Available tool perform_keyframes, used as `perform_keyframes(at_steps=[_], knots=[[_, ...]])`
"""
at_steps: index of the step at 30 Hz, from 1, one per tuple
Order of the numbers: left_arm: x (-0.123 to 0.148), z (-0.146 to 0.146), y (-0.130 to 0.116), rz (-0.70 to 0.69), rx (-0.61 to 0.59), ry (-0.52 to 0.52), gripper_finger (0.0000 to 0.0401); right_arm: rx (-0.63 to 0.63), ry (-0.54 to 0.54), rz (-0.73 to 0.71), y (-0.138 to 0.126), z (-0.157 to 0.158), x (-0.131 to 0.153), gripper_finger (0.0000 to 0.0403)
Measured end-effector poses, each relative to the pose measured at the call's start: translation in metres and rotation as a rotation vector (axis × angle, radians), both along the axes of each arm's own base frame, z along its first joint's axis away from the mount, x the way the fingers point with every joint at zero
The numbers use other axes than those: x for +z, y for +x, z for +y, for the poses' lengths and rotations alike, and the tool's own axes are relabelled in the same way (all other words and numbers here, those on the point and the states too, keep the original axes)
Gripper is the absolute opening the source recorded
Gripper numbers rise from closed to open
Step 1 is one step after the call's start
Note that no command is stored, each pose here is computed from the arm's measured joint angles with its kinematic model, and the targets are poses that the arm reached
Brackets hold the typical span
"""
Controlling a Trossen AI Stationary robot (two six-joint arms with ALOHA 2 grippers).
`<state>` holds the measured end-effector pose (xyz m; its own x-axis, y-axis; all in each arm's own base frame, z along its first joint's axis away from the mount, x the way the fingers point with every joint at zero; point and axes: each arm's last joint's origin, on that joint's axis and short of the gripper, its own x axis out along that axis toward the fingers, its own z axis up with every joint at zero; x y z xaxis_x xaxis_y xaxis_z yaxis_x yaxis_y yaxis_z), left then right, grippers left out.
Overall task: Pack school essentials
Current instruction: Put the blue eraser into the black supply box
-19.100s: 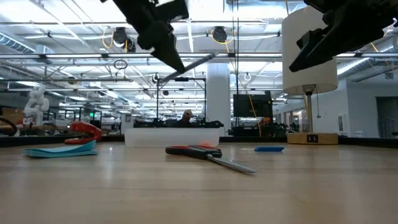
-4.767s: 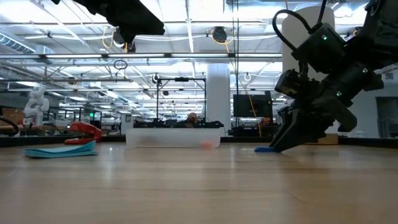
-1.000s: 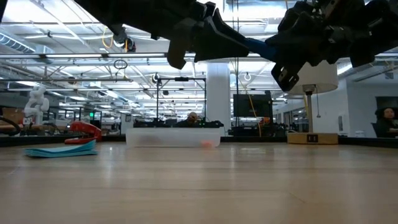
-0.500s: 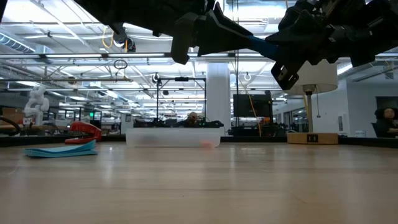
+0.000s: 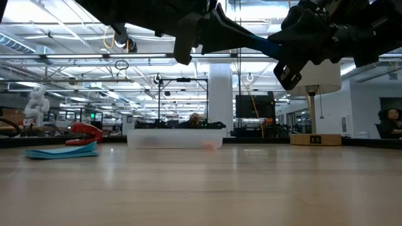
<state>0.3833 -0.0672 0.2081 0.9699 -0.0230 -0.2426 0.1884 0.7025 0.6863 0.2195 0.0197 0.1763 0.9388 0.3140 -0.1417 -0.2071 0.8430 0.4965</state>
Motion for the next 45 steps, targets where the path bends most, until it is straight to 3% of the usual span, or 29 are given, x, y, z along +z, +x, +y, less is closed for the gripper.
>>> perform_keyframes(at_steps=[15,21,25,30,33,37,41,45], knots=[[-0.008,0.001,0.007,-0.031,-0.008,-0.021,0.0067,-0.002,0.001,-0.012,0.000,0.000,0.001,0.0080],[-0.005,0.002,0.006,-0.036,0.009,-0.091,0.0022,-0.001,0.001,-0.014,0.000,0.000,0.001,0.0087],[-0.005,0.004,0.006,-0.034,0.029,-0.156,0.0019,0.004,-0.022,-0.022,0.000,0.000,0.001,0.0125],[0.001,0.009,0.005,-0.037,0.064,-0.267,0.0034,0.022,-0.109,-0.066,-0.002,0.002,0.005,0.0205],[0.013,0.016,0.002,-0.070,0.098,-0.381,0.0022,-0.003,-0.185,-0.117,-0.005,0.006,0.012,0.0255],[0.028,0.032,-0.003,-0.083,0.176,-0.593,0.0014,-0.140,-0.348,-0.202,-0.012,0.014,0.024,0.0299],[0.038,0.046,-0.009,-0.076,0.228,-0.829,0.0022,-0.281,-0.633,-0.230,-0.021,0.030,0.031,0.0304],[0.042,0.052,-0.011,-0.071,0.253,-1.002,0.0033,-0.361,-0.935,-0.217,-0.029,0.047,0.031,0.0282]])
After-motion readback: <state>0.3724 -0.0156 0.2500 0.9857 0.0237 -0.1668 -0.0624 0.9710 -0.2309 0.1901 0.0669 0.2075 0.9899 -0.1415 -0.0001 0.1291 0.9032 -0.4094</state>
